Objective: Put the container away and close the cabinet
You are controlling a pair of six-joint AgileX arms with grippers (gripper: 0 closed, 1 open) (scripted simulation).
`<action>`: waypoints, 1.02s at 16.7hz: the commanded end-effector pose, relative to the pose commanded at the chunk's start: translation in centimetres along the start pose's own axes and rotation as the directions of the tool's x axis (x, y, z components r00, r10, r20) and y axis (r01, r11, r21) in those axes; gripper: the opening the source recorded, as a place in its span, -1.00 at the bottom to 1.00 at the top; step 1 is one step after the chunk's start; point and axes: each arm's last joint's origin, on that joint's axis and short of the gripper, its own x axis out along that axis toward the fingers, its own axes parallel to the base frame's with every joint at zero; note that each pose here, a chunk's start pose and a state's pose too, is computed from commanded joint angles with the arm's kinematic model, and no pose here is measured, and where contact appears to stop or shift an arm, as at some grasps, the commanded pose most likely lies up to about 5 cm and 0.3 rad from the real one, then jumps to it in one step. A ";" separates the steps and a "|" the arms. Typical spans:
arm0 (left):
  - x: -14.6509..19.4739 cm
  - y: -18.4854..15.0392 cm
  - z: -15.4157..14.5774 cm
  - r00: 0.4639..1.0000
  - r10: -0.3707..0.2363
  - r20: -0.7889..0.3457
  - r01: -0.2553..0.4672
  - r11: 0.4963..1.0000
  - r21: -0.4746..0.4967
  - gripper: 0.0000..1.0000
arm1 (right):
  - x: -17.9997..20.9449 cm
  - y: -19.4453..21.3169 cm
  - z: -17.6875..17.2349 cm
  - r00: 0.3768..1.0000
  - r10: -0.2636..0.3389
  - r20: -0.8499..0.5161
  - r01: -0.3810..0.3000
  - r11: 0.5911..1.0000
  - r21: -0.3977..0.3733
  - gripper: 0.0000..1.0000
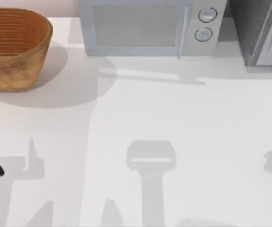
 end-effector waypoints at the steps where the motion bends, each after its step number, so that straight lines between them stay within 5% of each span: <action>1: 0.0 0.0 0.0 1.000 0.000 0.000 0.000 1.000 0.000 1.00 | 0.8 0.0 0.0 1.000 0.000 0.001 0.000 1.000 0.000 1.00; 10: 0.0 0.0 0.0 1.000 0.000 0.000 0.000 1.000 0.000 1.00 | 5.0 0.0 0.0 1.000 0.000 0.001 0.000 1.000 0.000 1.00; 17: 0.0 0.0 0.0 1.000 0.000 0.000 0.000 1.000 0.000 1.00 | 5.0 0.0 0.0 1.000 0.000 0.001 0.000 1.000 0.000 -0.06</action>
